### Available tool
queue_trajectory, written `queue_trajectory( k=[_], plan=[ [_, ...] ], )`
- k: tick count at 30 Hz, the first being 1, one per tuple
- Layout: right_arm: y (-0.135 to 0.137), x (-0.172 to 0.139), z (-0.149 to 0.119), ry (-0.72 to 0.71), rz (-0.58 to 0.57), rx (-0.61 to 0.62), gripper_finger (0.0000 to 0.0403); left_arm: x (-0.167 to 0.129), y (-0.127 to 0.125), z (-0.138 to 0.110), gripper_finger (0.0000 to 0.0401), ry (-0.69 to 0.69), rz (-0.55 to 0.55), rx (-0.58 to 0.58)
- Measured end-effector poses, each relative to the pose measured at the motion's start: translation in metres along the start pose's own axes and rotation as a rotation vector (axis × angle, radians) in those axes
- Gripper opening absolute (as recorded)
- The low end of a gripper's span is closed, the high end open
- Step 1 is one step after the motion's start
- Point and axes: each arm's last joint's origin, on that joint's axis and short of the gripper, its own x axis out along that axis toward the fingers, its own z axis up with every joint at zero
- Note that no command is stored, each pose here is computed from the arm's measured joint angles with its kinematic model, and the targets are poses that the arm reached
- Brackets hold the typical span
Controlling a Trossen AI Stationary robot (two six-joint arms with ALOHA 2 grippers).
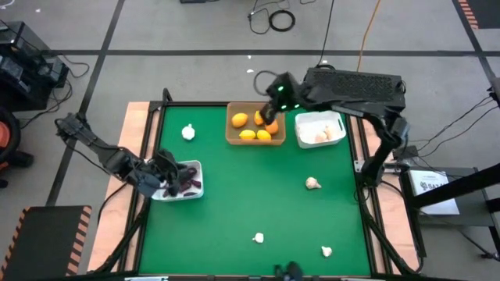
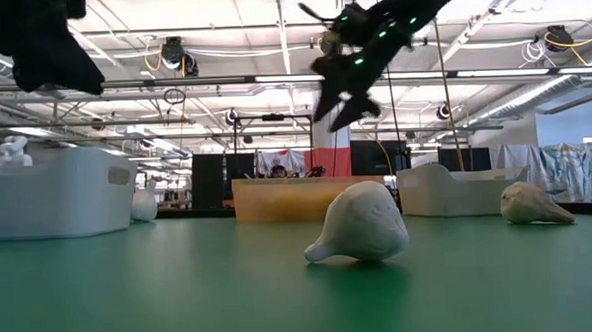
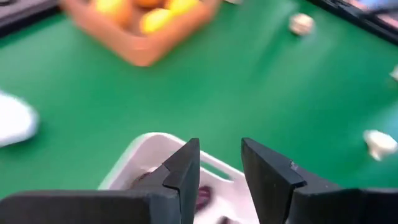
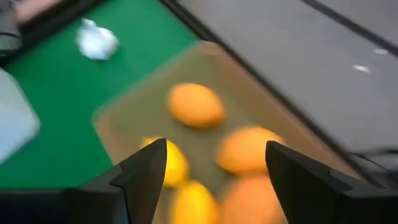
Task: Sort produce into baskets
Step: Put the garlic into the right white bin
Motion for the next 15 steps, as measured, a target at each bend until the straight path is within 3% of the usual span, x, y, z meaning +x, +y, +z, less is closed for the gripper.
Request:
queue_trajectory(
  k=[6, 15],
  plan=[
    [0.038, 0.061, -0.004, -0.024, 0.130, 0.031, 0.0263, -0.012, 0.032, 0.000, 0.0125, -0.009, 0.118, -0.080],
    [0.106, 0.122, 0.029, -0.086, 0.245, 0.054, 0.0263, -0.020, 0.043, 0.002, 0.0125, -0.023, 0.106, -0.098]
  ],
)
